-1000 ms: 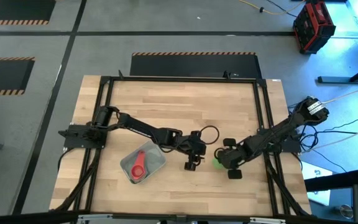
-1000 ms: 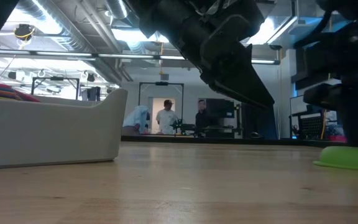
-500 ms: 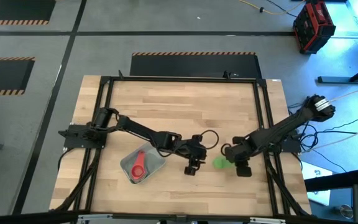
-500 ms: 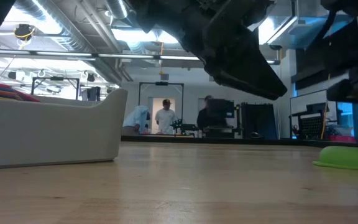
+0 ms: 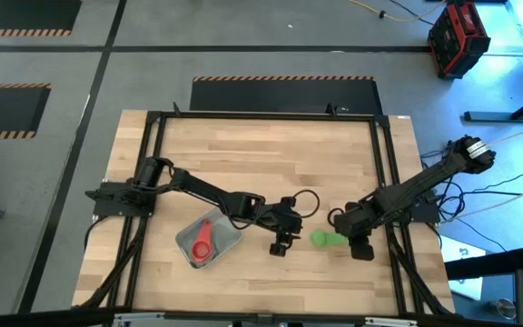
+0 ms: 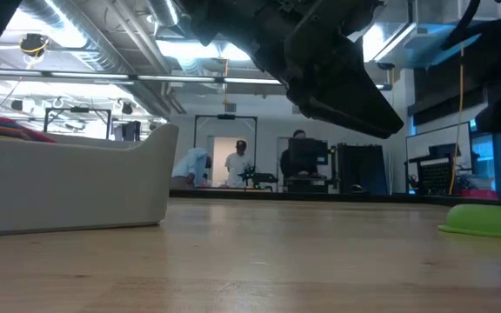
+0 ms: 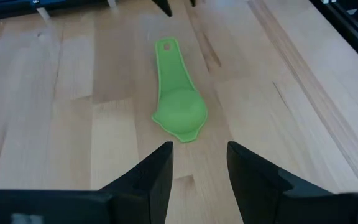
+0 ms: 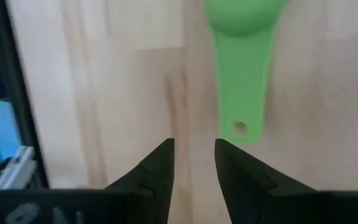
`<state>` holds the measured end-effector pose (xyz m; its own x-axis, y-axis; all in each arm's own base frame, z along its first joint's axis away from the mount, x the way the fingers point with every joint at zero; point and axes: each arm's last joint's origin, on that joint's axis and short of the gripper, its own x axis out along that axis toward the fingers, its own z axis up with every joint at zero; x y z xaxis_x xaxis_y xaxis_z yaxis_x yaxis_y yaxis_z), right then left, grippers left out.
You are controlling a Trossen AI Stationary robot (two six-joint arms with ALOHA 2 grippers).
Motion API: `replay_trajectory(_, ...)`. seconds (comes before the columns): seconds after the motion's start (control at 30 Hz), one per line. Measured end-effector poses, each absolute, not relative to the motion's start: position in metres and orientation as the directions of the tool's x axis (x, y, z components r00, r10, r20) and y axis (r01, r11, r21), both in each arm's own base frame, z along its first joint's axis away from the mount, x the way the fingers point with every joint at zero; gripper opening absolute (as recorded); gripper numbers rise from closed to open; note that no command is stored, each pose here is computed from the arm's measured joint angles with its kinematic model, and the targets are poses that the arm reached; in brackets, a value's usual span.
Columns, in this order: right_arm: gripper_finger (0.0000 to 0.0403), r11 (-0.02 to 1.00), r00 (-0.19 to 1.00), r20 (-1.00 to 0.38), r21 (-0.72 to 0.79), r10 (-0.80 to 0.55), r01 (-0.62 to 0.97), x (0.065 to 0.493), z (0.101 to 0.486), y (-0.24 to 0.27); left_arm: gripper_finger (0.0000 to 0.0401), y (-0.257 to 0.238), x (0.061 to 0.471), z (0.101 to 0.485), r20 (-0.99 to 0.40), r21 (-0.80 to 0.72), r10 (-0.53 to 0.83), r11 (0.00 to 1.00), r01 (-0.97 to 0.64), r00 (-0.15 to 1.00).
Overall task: Nest measuring cups in basket
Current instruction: Stack the green measuring cup on the red measuring cup in the gray bin
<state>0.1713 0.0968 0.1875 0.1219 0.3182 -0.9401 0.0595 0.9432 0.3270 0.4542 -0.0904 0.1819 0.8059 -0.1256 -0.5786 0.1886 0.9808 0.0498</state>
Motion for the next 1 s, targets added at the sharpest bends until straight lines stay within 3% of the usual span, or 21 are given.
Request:
replay_trajectory(0.6, 0.0121, 0.933, 0.094, -0.934, 0.353, 0.345, 0.077, 0.1699, 0.1875, 0.0972, 0.0144, -0.0886, 0.4546, 0.1820, -0.578, 0.054, -0.115, 0.982, 0.179, 0.808)
replay_trajectory(0.73, 0.0121, 0.949, 0.109, -0.961, 0.271, 0.256, 0.163, 0.1688, 0.1862, 0.0925, 0.0144, -0.0886, 0.4546, 0.1819, -0.578, 0.054, -0.115, 0.982, 0.179, 0.808)
replay_trajectory(0.8, 0.0121, 0.962, 0.101, -0.967, 0.246, 0.235, 0.122, 0.1683, 0.1857, 0.0897, 0.0144, -0.0886, 0.4546, 0.1820, -0.578, 0.054, -0.115, 0.982, 0.179, 0.808)
replay_trajectory(1.0, 0.0121, 0.941, 0.122, -0.935, 0.337, 0.333, 0.017, 0.1729, 0.1876, 0.0951, 0.0144, -0.0886, 0.4546, 0.1820, -0.578, 0.054, -0.115, 0.982, 0.179, 0.808)
